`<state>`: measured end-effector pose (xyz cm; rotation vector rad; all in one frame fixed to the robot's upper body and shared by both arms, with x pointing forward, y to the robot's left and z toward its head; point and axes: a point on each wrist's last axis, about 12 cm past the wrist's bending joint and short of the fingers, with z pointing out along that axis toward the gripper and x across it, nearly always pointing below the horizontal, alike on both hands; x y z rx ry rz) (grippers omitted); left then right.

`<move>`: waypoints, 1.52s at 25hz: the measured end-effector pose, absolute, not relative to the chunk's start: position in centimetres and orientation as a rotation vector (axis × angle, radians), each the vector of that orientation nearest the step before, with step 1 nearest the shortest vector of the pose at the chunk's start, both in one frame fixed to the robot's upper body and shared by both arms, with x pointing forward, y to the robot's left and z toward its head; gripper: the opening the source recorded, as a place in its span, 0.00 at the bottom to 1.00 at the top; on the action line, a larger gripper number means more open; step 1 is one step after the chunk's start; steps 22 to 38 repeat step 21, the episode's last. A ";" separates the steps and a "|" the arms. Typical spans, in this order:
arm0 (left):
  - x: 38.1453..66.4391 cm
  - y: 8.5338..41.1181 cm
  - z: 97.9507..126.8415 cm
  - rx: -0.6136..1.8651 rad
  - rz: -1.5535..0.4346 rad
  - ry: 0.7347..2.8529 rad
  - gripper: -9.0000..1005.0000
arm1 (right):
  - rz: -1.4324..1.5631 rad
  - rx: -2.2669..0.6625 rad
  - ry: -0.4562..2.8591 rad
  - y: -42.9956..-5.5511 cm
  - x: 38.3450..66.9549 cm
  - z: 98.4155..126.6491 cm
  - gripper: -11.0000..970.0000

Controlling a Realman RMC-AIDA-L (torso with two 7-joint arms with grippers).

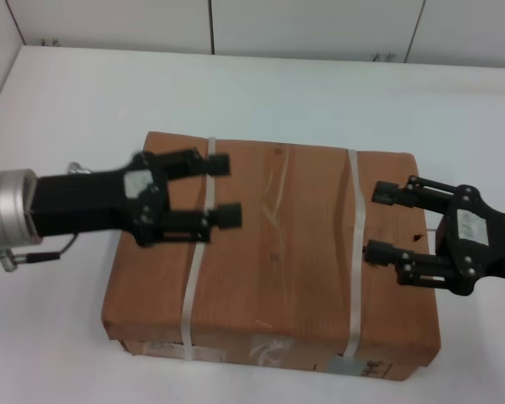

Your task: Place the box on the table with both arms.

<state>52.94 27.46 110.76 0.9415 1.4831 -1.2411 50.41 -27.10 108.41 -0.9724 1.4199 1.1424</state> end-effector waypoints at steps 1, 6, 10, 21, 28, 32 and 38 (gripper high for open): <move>52.9 27.2 110.7 0.965 -1.251 1.481 0.84 | 1.154 -0.993 1.407 -26.9 50.6 108.7 0.83; 52.8 26.8 110.8 0.984 -1.264 1.472 0.84 | 1.187 -1.064 1.382 -26.0 51.2 109.3 0.83; 52.9 26.8 110.8 0.980 -1.263 1.467 0.84 | 1.179 -1.078 1.380 -26.0 51.3 109.5 0.83; 52.9 26.8 110.7 0.954 -1.250 1.463 0.84 | 1.164 -1.083 1.381 -26.0 51.6 109.6 0.83; 52.9 26.8 110.7 0.954 -1.250 1.463 0.84 | 1.164 -1.083 1.381 -26.0 51.6 109.6 0.83; 52.9 26.8 110.7 0.954 -1.250 1.463 0.84 | 1.164 -1.083 1.381 -26.0 51.6 109.6 0.83; 52.9 26.8 110.7 0.954 -1.250 1.463 0.84 | 1.164 -1.083 1.381 -26.0 51.6 109.6 0.83</move>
